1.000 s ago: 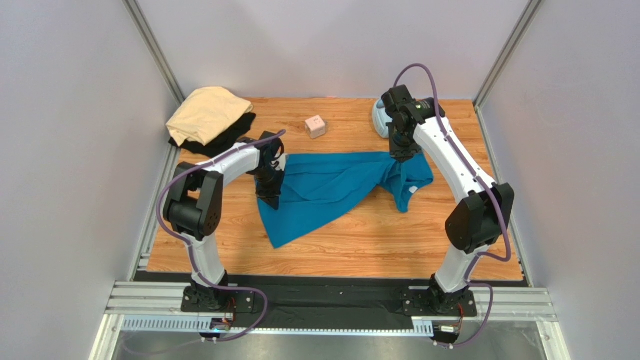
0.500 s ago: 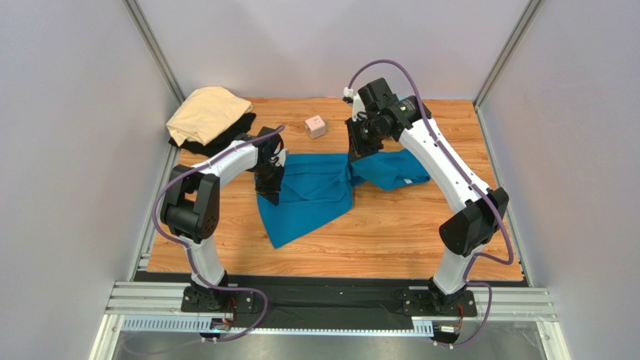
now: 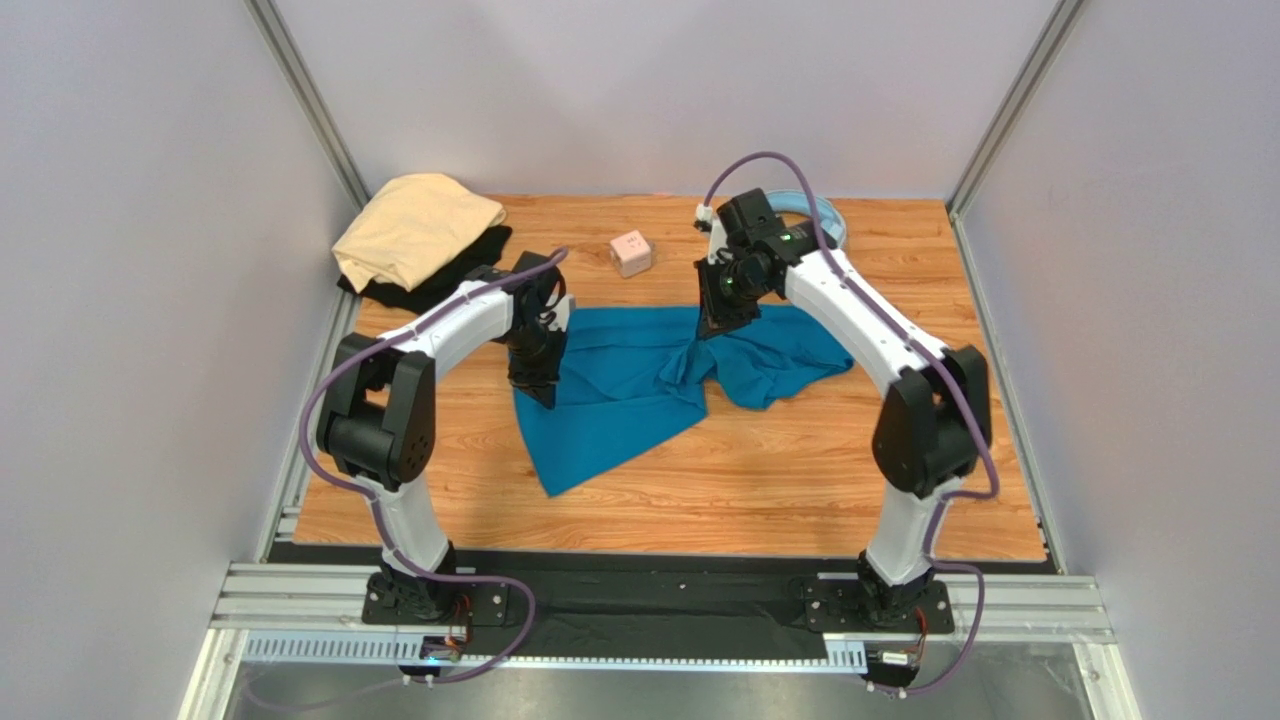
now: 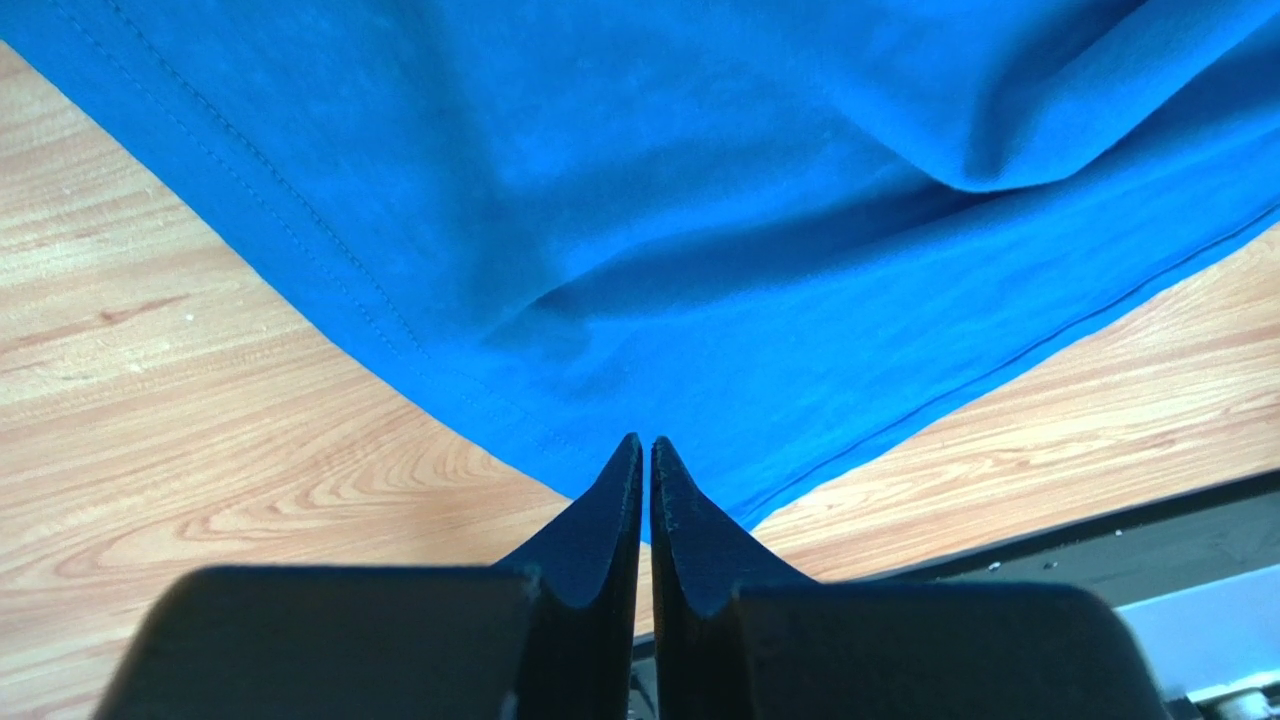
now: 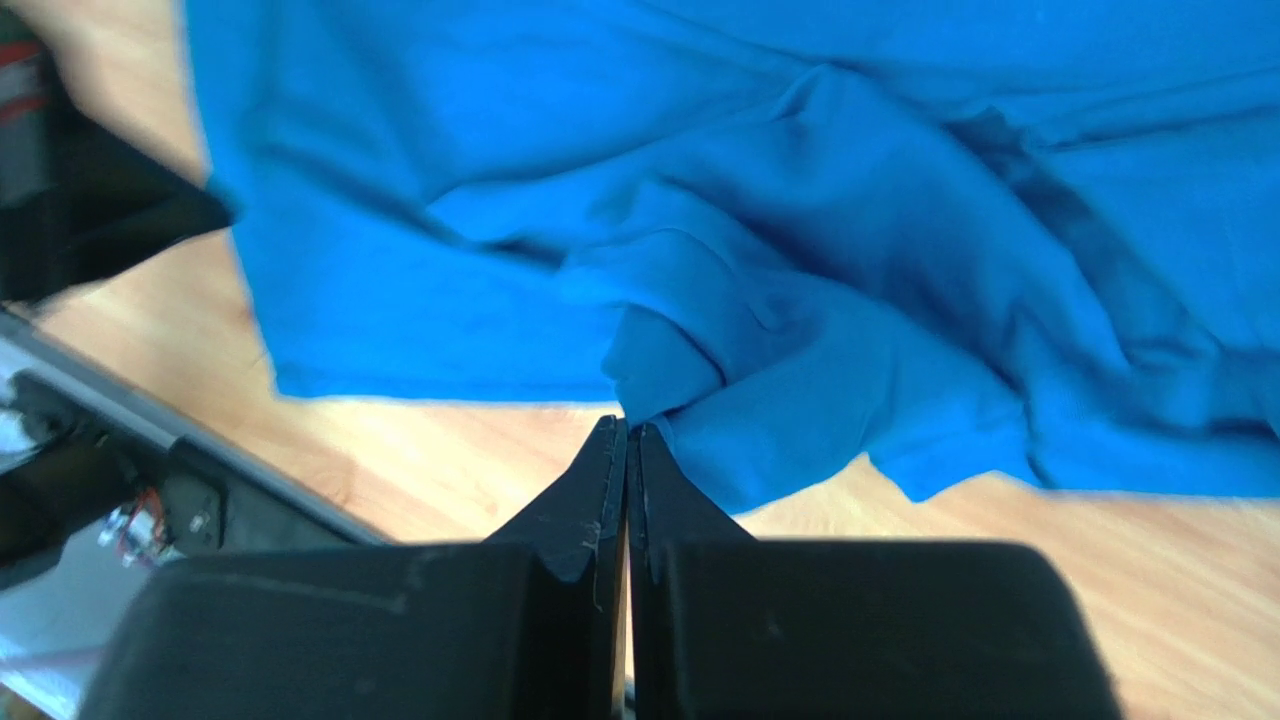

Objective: Fold and stack the t-shirts

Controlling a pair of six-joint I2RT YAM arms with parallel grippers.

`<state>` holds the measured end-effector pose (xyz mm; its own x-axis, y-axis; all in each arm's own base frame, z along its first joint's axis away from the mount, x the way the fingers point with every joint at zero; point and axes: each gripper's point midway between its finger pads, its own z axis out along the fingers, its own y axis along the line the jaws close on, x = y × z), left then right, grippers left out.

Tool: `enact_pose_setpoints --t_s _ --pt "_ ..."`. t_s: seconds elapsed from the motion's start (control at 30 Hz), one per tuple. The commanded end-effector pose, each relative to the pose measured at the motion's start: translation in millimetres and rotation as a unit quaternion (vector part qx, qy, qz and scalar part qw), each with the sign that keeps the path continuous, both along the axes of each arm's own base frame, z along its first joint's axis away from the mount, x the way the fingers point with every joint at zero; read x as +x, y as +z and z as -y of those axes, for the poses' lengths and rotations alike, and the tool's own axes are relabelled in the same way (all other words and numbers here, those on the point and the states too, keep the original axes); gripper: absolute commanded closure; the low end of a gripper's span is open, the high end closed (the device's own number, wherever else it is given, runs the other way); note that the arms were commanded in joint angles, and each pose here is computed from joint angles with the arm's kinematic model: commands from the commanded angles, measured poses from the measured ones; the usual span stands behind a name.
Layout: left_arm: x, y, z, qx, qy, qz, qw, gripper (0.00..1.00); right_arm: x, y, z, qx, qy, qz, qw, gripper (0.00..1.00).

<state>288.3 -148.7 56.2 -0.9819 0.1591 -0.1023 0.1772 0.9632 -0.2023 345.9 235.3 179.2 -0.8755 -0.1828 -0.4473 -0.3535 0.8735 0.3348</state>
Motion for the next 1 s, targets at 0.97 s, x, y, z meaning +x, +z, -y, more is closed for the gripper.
enact_pose_setpoints --t_s 0.97 --pt "12 7 11 0.014 0.008 -0.014 1.0 0.9 64 -32 52 -0.078 -0.087 0.056 0.992 0.62"
